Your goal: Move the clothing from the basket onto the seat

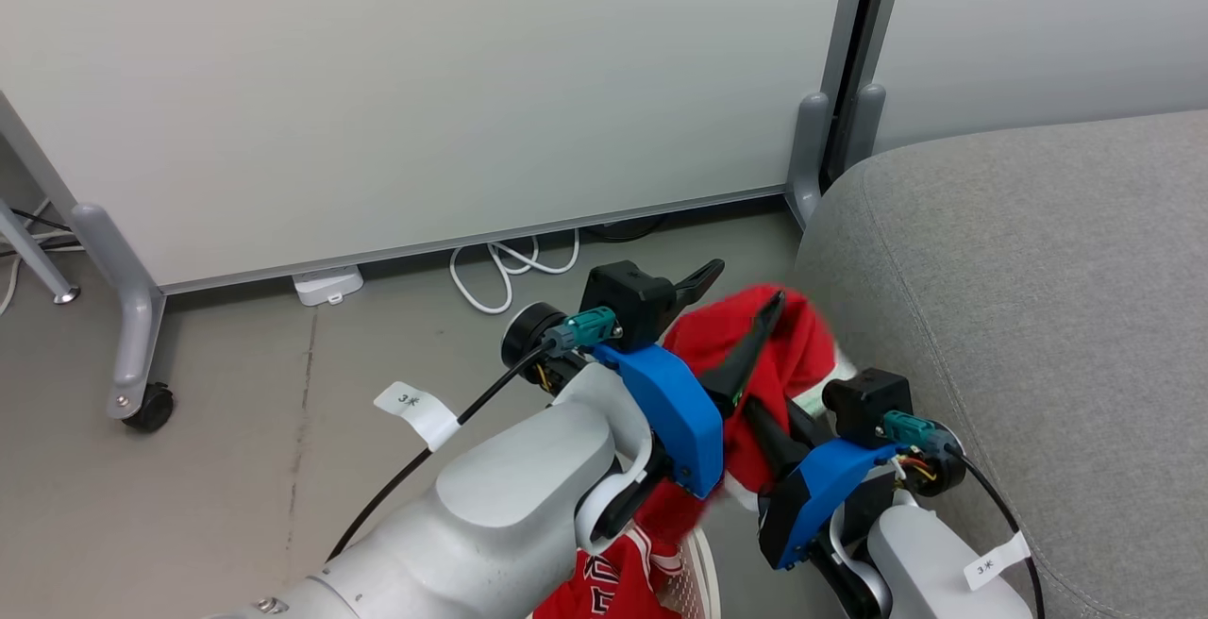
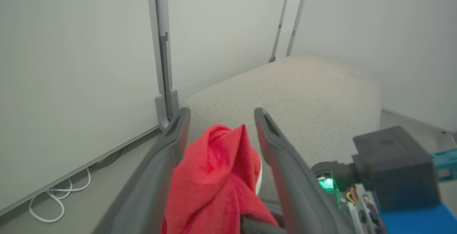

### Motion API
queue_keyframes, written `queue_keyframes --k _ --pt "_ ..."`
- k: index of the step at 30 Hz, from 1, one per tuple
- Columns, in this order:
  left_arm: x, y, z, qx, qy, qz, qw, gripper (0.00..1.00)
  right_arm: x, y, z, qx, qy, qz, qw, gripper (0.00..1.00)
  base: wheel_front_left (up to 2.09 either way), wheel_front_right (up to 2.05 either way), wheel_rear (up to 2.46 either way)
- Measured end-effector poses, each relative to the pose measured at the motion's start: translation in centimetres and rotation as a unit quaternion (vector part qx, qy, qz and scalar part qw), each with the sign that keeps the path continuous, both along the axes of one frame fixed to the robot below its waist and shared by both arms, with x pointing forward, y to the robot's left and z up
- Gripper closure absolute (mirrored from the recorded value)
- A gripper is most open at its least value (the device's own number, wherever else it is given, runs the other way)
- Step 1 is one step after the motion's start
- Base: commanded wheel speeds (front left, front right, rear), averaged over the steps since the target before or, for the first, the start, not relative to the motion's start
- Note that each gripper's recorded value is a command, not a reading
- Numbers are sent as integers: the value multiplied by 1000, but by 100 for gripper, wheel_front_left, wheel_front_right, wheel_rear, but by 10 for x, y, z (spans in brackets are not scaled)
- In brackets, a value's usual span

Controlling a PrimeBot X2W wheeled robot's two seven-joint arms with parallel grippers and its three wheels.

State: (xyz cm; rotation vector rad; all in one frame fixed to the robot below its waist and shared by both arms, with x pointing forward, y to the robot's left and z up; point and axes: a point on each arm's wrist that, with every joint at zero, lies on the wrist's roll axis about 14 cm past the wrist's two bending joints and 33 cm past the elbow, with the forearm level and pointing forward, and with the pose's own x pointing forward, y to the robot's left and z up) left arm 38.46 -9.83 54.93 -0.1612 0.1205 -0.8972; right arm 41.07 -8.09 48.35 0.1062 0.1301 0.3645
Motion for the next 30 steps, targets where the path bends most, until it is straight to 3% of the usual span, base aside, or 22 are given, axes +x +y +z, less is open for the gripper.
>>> queue_keyframes --k 16,25,30 --pt "0 14 4 -15 -31 28 999 0 4 -4 2 0 -5 -8 1000 100 0 0 0" --pt "-11 45 -3 -41 -46 59 996 0 6 -4 4 0 -10 -8 1000 100 0 0 0" --pt "-18 66 -21 -29 -47 82 995 0 6 -3 5 1 -13 -7 1000 100 0 0 0"
